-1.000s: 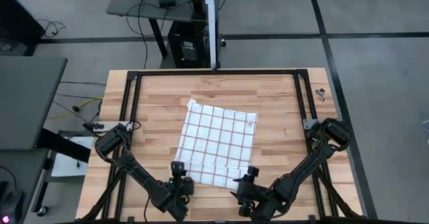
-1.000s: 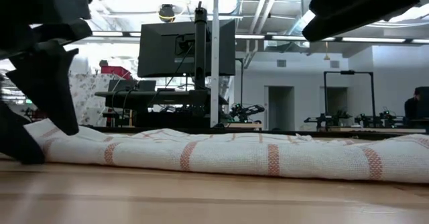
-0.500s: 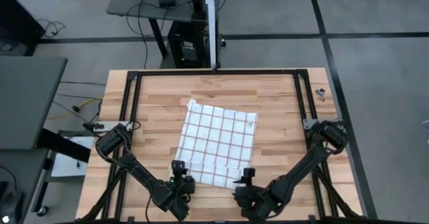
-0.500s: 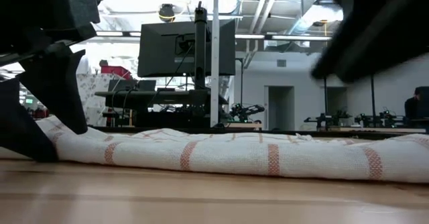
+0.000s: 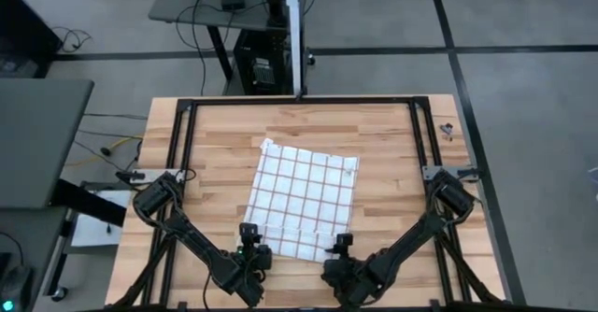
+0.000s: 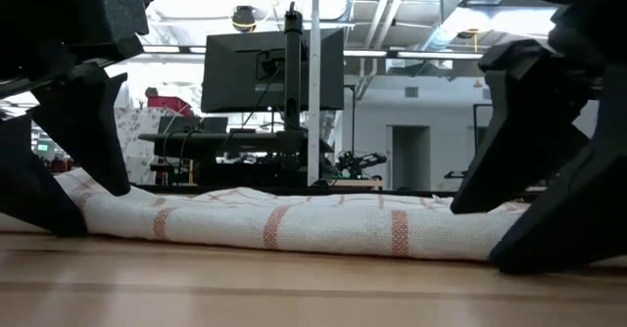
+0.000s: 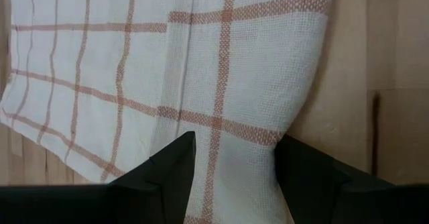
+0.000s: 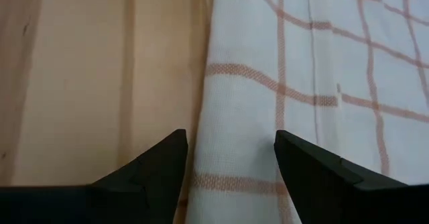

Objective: Roll towel
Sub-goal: Roll the white stripe kitchen towel

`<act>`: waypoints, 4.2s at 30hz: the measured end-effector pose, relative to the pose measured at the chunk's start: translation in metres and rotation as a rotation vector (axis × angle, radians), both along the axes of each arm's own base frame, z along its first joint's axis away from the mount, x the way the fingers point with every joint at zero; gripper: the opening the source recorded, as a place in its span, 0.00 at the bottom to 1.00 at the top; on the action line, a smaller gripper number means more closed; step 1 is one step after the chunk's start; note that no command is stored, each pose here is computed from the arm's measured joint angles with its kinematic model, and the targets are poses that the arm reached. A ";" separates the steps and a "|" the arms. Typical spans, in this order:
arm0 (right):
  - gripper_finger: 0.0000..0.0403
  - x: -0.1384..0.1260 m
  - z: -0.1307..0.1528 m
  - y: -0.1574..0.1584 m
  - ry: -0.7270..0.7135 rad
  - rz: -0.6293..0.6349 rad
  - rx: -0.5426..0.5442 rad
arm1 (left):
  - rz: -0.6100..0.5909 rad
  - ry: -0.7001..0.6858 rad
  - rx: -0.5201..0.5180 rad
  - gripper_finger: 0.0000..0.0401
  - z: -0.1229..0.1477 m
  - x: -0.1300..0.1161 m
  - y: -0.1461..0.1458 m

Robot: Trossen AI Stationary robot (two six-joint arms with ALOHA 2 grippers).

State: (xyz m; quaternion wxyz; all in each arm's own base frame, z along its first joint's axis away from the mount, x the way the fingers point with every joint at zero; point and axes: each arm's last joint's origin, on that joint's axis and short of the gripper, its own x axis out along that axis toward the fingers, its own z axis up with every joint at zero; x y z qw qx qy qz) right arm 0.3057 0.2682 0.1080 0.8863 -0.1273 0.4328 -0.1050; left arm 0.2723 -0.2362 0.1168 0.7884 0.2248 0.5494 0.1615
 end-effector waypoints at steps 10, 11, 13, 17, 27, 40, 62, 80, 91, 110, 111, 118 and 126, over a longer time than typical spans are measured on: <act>0.55 -0.001 -0.006 -0.014 0.070 -0.052 -0.076 | -0.019 -0.035 0.049 0.45 0.001 0.002 0.001; 0.55 -0.001 -0.007 -0.014 0.070 -0.054 -0.079 | -0.024 -0.032 0.054 0.45 0.001 0.002 0.002; 0.55 -0.001 -0.007 -0.015 0.071 -0.055 -0.083 | -0.028 -0.032 0.063 0.45 0.001 0.003 0.003; 0.51 -0.001 -0.008 -0.016 0.076 -0.056 -0.085 | -0.025 -0.052 0.086 0.45 0.001 0.005 0.005; 0.12 0.000 -0.008 -0.013 0.066 -0.164 0.098 | 0.003 -0.050 0.047 0.12 -0.002 0.007 0.006; 0.00 -0.008 0.025 0.015 0.045 -0.172 0.506 | 0.028 0.087 -0.554 0.00 0.059 0.002 0.001; 0.00 -0.020 0.058 -0.051 0.024 -0.140 0.997 | 0.034 -0.023 -1.015 0.00 0.076 -0.014 0.086; 0.00 -0.007 0.029 -0.104 0.040 -0.251 0.903 | 0.068 -0.005 -0.933 0.00 0.043 -0.018 0.119; 0.02 -0.007 0.026 -0.112 0.057 -0.279 0.858 | 0.099 -0.046 -0.859 0.00 0.042 -0.017 0.123; 0.33 -0.017 0.082 -0.154 -0.016 -0.316 0.853 | 0.063 -0.055 -0.525 0.30 0.108 -0.009 0.138; 0.33 -0.017 0.088 -0.156 -0.044 -0.308 0.865 | 0.055 -0.071 -0.518 0.30 0.113 -0.009 0.139; 0.27 -0.006 0.100 -0.136 -0.175 -0.165 1.010 | -0.048 -0.084 -0.727 0.27 0.115 -0.021 0.127; 0.02 0.026 0.043 -0.124 -0.075 -0.108 1.170 | -0.015 -0.147 -0.900 0.22 0.066 -0.038 0.127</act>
